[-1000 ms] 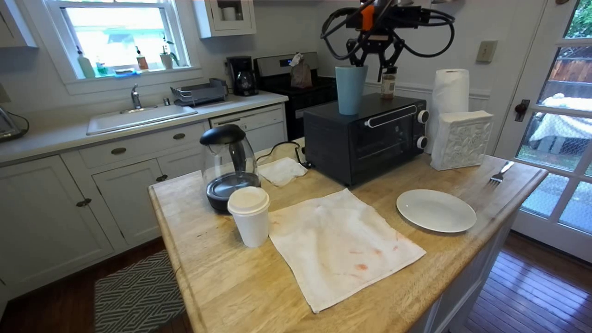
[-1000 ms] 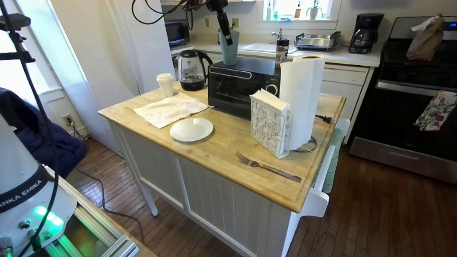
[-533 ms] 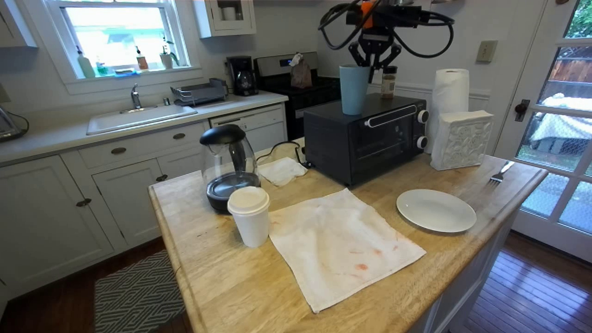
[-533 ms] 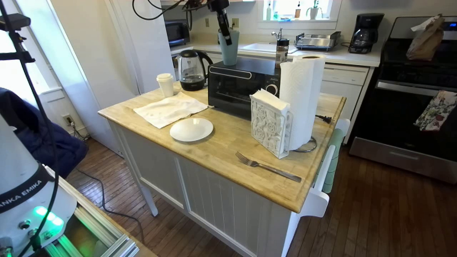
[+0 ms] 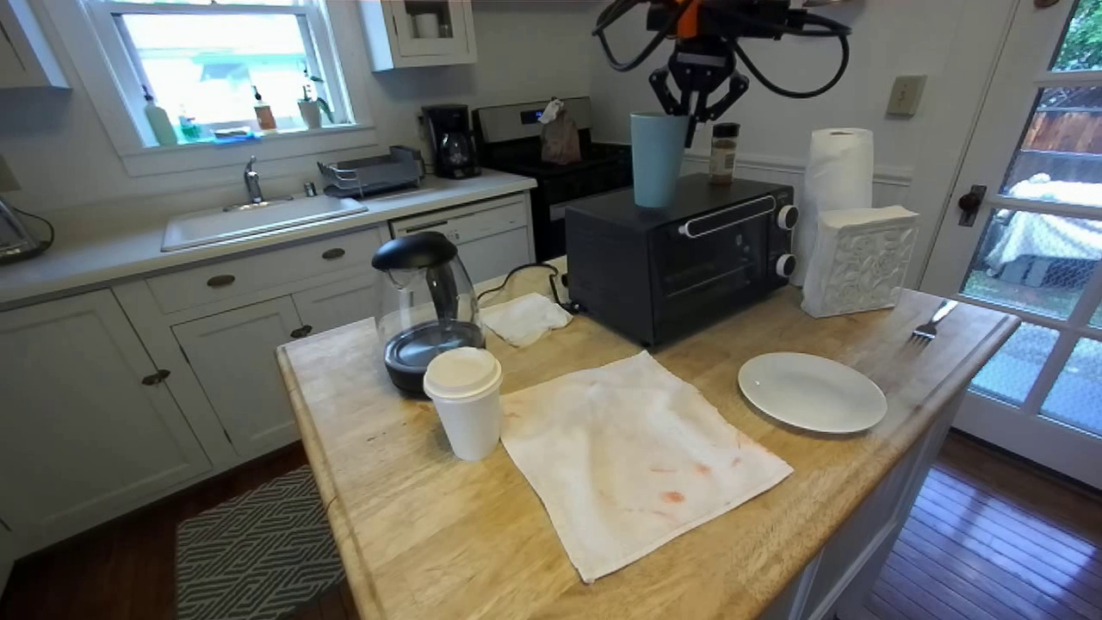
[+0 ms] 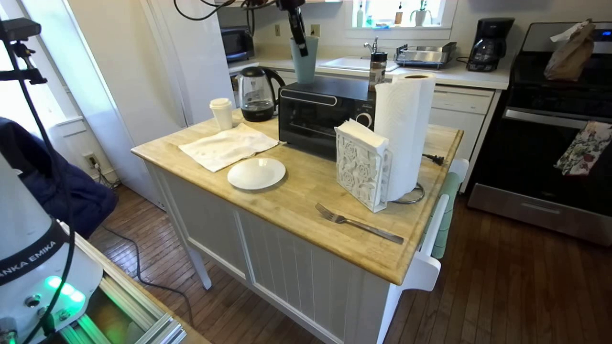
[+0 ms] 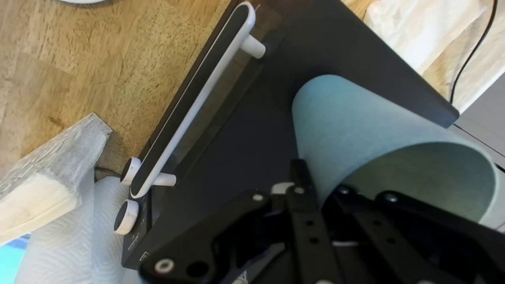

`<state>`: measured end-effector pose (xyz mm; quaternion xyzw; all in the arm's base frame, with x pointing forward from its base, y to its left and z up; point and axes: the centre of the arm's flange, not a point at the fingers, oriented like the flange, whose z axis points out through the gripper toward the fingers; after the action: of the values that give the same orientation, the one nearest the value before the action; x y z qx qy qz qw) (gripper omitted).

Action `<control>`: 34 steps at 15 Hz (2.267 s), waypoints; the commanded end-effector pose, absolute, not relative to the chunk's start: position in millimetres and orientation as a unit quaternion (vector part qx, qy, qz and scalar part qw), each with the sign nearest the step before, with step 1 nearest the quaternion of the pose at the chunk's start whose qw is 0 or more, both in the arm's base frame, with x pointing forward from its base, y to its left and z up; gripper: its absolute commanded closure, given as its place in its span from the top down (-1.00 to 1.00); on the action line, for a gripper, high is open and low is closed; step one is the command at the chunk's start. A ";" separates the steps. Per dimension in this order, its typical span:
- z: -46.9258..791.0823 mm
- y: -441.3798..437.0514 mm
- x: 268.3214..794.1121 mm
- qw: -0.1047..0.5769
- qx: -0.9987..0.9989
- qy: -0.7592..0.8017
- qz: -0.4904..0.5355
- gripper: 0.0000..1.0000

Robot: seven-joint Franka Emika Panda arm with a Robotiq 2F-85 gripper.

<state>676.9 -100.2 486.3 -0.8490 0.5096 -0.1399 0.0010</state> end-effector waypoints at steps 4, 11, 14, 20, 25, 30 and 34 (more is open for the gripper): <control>512.8 -91.2 624.4 0.000 -0.861 0.498 -0.108 -0.97; 493.0 -76.7 577.8 -0.016 -0.876 0.477 -0.068 -0.97; 473.3 -66.7 565.4 -0.021 -0.881 0.470 -0.048 -0.97; 417.8 -52.0 557.9 -0.049 -0.884 0.462 -0.052 -0.97; 377.6 -47.4 565.2 -0.057 -0.883 0.460 -0.068 -0.97; 340.5 -31.7 567.5 -0.065 -0.872 0.479 -0.077 -0.97; 312.8 -17.9 566.6 -0.070 -0.863 0.496 -0.073 -0.97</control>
<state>568.9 -29.1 330.2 -0.8724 0.4805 -0.0617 -0.0647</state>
